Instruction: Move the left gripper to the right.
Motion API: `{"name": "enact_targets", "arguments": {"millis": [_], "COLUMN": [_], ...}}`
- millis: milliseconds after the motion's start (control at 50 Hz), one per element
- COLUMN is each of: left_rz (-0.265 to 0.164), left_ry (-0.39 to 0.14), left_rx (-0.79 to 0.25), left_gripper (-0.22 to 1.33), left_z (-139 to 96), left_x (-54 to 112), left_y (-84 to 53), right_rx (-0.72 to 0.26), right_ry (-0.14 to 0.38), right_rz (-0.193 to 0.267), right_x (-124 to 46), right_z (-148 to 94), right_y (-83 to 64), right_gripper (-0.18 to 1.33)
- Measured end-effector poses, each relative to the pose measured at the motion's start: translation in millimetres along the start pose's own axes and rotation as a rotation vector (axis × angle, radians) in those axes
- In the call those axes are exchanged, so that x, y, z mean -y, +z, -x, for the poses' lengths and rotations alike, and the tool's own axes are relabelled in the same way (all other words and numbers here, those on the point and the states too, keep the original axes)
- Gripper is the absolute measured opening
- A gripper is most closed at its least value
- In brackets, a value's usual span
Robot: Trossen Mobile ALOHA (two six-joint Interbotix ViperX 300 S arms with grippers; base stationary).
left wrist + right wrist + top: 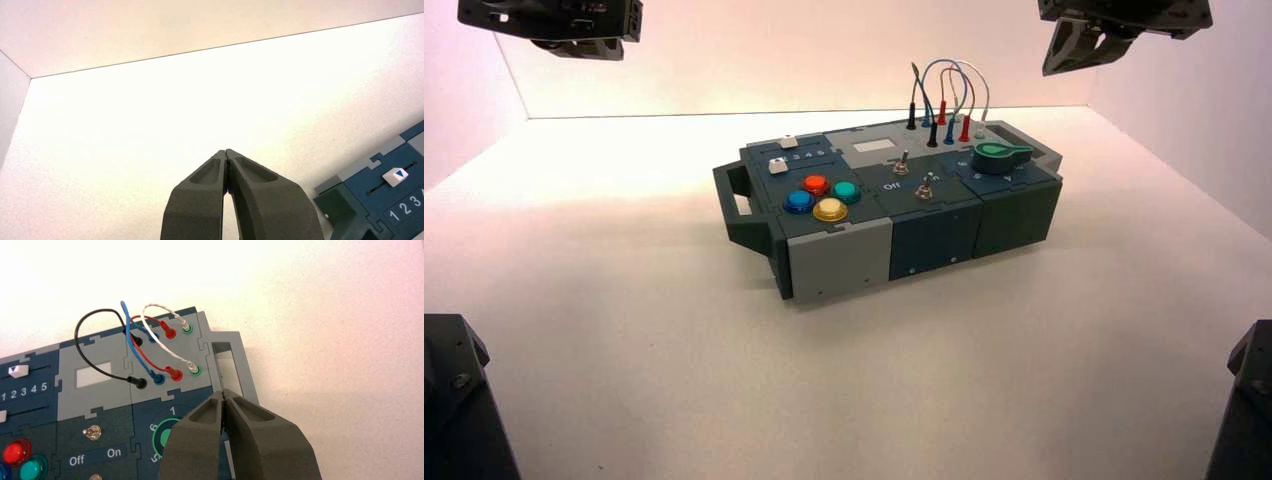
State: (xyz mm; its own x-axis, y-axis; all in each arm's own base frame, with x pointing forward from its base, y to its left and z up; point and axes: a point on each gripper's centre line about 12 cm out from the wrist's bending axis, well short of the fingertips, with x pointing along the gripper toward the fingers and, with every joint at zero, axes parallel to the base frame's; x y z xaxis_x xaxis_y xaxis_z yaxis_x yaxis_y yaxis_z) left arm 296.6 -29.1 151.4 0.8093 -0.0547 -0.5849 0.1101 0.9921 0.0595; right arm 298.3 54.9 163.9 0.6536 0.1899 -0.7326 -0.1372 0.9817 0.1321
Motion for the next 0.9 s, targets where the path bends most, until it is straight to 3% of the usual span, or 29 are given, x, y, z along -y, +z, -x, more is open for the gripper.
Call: {"name": "enact_targets", "arguments": {"millis": [900], "left_rz": [0.0], "left_ry": [0.0], "left_rx": [-0.009], "left_gripper": [-0.16], "left_z": [-1.4], "left_x": [0.2], "left_y": [-2.4], "right_rx": [0.0], "right_ry": [0.001], "right_rz": [0.0], "right_x": [-0.3], "right_z": [0.2], "right_y": [0.9], "right_gripper": [-0.14]}}
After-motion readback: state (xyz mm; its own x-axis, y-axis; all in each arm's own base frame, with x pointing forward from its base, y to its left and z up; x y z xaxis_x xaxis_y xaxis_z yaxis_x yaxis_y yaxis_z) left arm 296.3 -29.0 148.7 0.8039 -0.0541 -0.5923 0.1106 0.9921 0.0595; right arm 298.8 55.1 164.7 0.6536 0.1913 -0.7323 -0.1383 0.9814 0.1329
